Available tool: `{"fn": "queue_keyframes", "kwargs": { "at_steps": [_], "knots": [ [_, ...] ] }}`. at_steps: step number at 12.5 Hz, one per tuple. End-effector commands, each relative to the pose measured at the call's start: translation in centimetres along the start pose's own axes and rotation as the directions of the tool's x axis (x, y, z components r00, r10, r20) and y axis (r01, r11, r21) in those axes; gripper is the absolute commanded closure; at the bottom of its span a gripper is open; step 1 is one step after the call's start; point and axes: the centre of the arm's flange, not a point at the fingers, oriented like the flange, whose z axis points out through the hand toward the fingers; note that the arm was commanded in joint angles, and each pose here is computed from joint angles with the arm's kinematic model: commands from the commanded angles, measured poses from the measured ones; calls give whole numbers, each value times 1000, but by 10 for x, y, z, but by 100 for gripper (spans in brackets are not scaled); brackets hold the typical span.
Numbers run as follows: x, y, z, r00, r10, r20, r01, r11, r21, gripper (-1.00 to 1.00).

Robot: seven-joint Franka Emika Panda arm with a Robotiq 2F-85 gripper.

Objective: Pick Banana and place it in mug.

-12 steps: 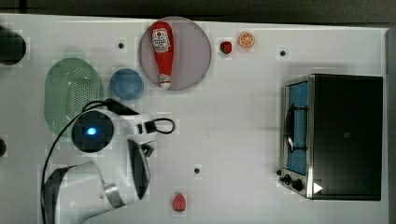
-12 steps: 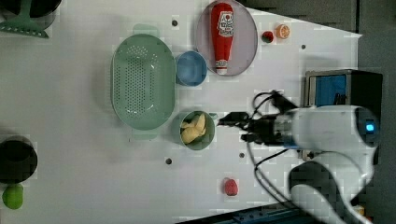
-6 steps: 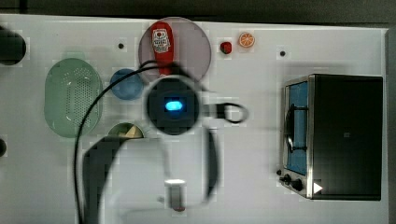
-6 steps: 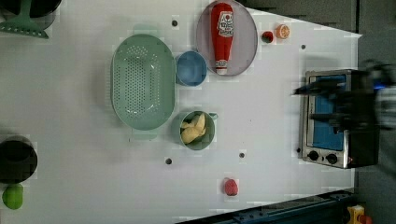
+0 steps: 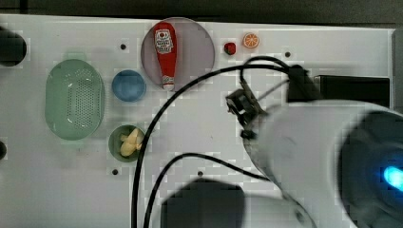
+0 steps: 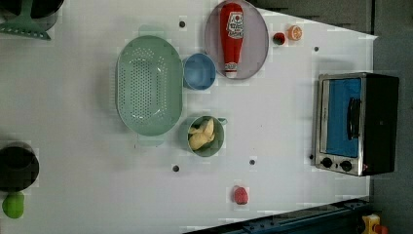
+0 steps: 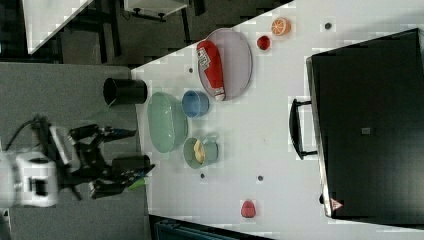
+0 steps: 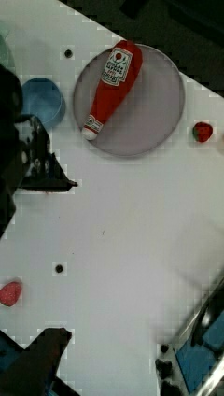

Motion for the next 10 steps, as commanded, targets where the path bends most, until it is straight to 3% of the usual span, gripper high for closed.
{"fn": "queue_keyframes", "kwargs": {
  "at_steps": [1, 10],
  "knots": [
    [-19, -26, 29, 995, -86, 47, 90, 991, -102, -100],
    [-15, -25, 35, 996, -76, 55, 82, 991, -109, -100]
  ]
}}
